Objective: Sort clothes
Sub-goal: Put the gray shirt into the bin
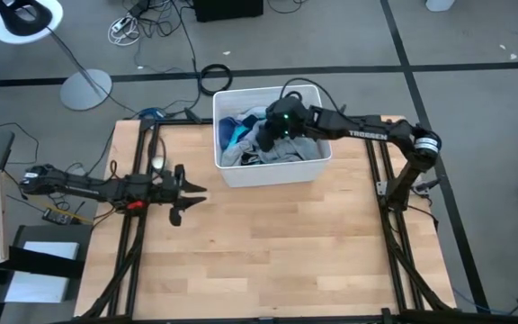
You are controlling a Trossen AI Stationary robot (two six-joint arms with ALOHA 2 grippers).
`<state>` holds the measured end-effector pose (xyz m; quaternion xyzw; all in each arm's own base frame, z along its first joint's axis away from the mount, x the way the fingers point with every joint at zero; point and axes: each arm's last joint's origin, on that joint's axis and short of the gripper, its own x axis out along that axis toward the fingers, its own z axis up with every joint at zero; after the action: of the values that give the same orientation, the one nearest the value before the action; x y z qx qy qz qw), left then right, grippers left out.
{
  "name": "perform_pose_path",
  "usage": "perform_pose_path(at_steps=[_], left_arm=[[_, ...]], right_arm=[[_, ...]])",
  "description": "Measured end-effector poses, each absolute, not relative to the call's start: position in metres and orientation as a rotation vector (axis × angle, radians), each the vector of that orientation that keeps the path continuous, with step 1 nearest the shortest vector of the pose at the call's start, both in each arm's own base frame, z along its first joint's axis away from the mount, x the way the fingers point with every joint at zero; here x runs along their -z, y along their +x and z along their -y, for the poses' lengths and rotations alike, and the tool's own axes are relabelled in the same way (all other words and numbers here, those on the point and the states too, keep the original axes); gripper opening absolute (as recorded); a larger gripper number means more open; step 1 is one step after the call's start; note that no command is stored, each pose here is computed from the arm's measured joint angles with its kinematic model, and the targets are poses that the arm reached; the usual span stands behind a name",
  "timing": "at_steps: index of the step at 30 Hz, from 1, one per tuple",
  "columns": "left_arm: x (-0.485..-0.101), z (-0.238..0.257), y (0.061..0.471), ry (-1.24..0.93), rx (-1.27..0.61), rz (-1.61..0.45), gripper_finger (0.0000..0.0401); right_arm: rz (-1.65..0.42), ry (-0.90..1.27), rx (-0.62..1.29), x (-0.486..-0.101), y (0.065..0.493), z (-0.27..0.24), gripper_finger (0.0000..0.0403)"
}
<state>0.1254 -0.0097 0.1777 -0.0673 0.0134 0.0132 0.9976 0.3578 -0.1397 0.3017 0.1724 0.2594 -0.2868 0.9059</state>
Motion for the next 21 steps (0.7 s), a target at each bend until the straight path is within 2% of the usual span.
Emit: perform_pose_path(at_steps=[13, 17, 21], left_arm=[[-0.168, 0.008, 0.116, -0.107, -0.059, -0.002, 0.0136], [-0.168, 0.008, 0.116, -0.107, -0.059, -0.001, 0.0136], [-0.168, 0.008, 0.116, -0.108, -0.059, -0.001, 0.0136]], right_arm=[[-0.851, 0.474, 0.537, -0.252, 0.363, 0.161, 0.0201], [-0.802, 0.473, 0.529, -0.261, 0.361, 0.161, 0.0228], [-0.691, 0.459, 0.532, -0.293, 0.347, 0.161, 0.0236]])
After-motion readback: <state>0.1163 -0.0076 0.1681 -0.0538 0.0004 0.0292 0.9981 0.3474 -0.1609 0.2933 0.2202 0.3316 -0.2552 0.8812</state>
